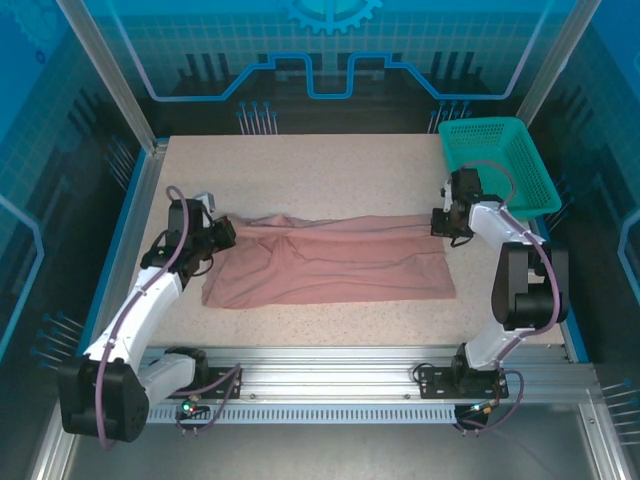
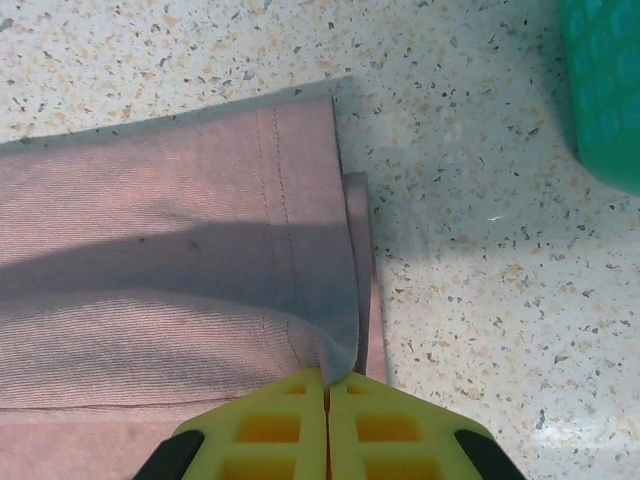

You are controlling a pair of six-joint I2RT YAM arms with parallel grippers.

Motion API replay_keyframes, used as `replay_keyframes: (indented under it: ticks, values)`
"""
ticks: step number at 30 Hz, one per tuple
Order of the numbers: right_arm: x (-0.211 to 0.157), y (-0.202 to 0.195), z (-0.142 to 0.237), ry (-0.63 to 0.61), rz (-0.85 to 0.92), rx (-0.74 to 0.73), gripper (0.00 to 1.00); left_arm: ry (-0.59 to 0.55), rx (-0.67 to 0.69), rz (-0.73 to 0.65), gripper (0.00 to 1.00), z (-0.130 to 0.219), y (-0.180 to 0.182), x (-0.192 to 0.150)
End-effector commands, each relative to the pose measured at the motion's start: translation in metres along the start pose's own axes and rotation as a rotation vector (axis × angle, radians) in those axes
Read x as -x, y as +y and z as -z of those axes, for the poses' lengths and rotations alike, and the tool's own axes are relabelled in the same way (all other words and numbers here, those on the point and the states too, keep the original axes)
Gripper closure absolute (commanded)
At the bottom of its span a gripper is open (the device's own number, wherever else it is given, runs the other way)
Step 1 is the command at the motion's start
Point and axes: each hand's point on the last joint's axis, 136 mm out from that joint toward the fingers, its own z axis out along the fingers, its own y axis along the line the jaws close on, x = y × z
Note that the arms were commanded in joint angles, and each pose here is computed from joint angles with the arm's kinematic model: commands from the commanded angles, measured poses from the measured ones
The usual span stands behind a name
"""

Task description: Fold the inside-out t-shirt

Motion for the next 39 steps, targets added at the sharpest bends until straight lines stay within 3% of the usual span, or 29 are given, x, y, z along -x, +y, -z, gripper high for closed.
replay_keyframes:
  ticks: [1, 10, 15, 19, 22, 28, 33, 39]
  values:
    - [-0.010, 0.001, 0.006, 0.016, -0.006, -0.017, 0.92, 0.022, 0.028, 0.022, 1.00, 0.000, 0.008, -0.012]
    - [-0.025, -0.005, -0.002, 0.055, -0.016, -0.045, 0.89, 0.067, 0.048, 0.042, 1.00, -0.011, 0.019, -0.037]
    - [-0.039, -0.015, -0.007, 0.093, -0.067, -0.103, 0.70, 0.113, 0.058, 0.065, 1.00, -0.022, 0.028, -0.059]
    - [-0.025, -0.002, 0.009, -0.013, -0.068, -0.067, 0.58, 0.157, 0.063, 0.075, 1.00, -0.031, 0.033, -0.077]
    - [-0.017, 0.035, 0.011, -0.054, 0.001, 0.030, 0.57, 0.165, 0.069, 0.075, 1.00, -0.036, 0.036, -0.082]
    - [-0.019, 0.103, -0.016, 0.026, 0.156, 0.110, 0.58, 0.176, 0.083, 0.079, 1.00, -0.041, 0.039, -0.085]
    - [-0.031, 0.113, -0.039, 0.118, 0.163, 0.115, 0.60, 0.179, 0.085, 0.090, 1.00, -0.042, 0.041, -0.087]
    - [-0.034, 0.111, -0.037, 0.120, 0.171, 0.112, 0.59, 0.212, 0.110, 0.121, 1.00, -0.039, 0.051, -0.106]
